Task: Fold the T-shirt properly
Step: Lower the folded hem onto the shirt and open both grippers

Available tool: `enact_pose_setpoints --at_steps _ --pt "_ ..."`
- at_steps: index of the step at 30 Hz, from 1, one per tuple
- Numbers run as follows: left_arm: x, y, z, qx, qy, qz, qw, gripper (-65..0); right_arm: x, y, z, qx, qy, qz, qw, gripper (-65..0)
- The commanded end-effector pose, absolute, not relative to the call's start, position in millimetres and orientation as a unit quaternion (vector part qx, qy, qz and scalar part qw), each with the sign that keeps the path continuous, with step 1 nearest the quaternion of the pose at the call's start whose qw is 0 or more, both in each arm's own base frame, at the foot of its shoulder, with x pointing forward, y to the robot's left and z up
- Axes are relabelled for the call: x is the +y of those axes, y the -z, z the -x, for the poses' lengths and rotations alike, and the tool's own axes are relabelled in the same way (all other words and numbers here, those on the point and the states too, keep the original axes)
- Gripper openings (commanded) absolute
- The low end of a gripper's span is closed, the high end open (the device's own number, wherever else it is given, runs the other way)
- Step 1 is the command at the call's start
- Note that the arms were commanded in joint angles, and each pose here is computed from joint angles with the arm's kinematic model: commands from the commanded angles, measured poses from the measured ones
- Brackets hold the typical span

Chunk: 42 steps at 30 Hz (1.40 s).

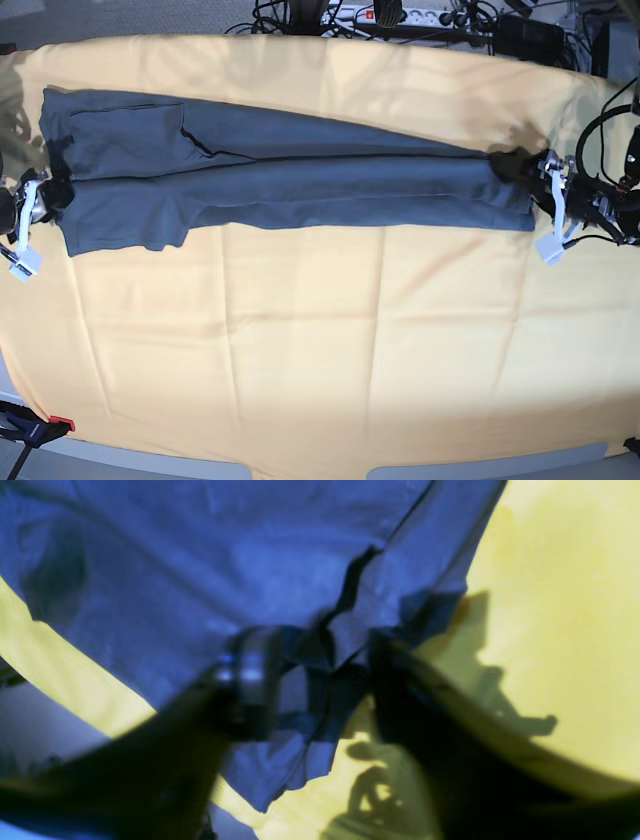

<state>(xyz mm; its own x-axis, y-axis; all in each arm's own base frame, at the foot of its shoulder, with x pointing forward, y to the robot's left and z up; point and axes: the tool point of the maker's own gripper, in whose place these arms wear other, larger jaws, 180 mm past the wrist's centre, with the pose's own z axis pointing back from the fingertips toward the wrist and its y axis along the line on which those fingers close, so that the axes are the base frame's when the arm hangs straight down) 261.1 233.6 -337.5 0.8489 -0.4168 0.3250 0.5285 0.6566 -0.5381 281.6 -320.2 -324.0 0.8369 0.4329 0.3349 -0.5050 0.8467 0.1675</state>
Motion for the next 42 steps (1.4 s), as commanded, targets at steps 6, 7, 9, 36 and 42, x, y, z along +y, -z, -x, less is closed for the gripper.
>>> enact_pose_setpoints --at_steps 6,7,9,36,42 --pt "251.5 292.4 -303.1 -0.154 0.267 0.286 0.907 -21.9 -313.7 238.7 -324.1 -0.271 -0.235 -0.181 0.916 -29.0" --pt "253.5 284.6 -309.5 -0.169 0.265 0.284 0.906 -21.9 -317.6 234.3 -324.6 -0.276 -0.231 -0.178 0.916 -29.0" --pt "259.5 268.1 -321.5 -0.204 0.256 0.282 0.902 -21.9 -323.2 228.4 -325.4 -0.292 -0.219 -0.178 0.914 -29.6" --pt "325.9 319.0 -290.8 -0.290 0.049 0.245 0.924 -21.9 -286.2 377.9 -278.2 -0.244 -0.152 -0.159 0.944 -65.0" --pt "288.2 343.0 -289.5 -0.287 0.035 0.293 0.911 -21.9 -287.9 376.0 -279.2 -0.246 -0.152 -0.158 0.944 -65.0"
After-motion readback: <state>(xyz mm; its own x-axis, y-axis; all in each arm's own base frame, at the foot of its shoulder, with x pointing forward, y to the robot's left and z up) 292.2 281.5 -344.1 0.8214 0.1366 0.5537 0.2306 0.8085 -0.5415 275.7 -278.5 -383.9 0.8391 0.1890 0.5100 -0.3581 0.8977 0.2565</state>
